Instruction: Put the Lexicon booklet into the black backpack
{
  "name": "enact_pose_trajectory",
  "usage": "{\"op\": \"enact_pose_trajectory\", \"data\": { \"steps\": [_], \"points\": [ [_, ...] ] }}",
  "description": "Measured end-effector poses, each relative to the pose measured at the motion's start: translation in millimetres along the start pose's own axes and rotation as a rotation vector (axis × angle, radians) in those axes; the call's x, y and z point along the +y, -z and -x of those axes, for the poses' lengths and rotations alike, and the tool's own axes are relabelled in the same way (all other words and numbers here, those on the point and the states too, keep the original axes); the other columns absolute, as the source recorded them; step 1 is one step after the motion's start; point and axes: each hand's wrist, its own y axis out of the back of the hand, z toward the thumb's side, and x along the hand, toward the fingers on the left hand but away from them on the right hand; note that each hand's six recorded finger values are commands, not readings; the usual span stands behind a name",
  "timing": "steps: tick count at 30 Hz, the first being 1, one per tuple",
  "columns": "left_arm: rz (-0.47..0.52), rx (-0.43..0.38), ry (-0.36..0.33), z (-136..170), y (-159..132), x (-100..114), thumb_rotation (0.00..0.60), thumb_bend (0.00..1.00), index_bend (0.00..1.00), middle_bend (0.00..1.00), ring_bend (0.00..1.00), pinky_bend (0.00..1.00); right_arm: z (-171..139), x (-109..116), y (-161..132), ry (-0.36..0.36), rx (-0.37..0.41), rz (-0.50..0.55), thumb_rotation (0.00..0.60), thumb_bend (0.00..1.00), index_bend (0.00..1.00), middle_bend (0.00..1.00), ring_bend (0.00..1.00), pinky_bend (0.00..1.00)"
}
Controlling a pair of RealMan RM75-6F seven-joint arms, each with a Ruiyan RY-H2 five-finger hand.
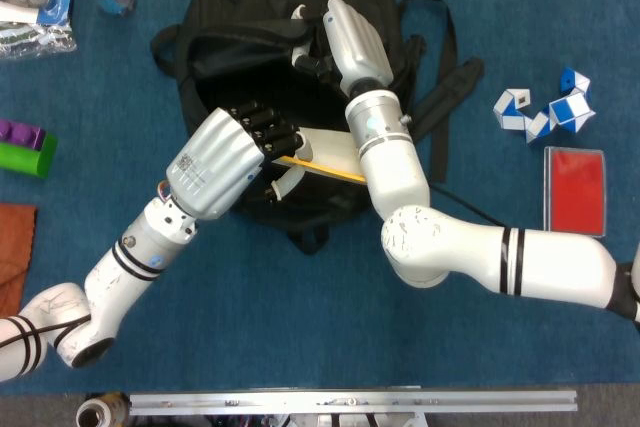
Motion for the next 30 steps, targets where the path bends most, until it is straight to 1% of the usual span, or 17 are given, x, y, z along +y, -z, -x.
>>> {"op": "enact_pose_trajectory", "data": {
  "steps": [8,13,23,30],
  "points": [
    [-0.009,0.016,0.012,-2,6,-18,0.6,0.42,0.67,0.6,0.49,0.53,-1,5,-2,0.001,0.002,0.019,0.6,0.84,0.83,0.7,0.67,0.96],
    [-0.029,0.018,0.006,-1,7,-27,0.6,0.42,0.67,0.6,0.49,0.53,-1,6,-3,-0.002,0.002,0.039,0.6,0.84,0.83,0.7,0.67,0.96],
    [-0.118,0.01,-0.034,-2,12,-40,0.6,0.42,0.66,0.6,0.49,0.53,-3,12,-6,0.007,0.002,0.064,0.6,0.84,0.83,0.7,0.67,0.96],
    [-0.181,0.029,-0.053,-6,20,-47,0.6,0.42,0.66,0.6,0.49,0.53,-4,14,-6,0.009,0.0,0.068,0.6,0.83,0.83,0.7,0.67,0.96]
  ]
}}
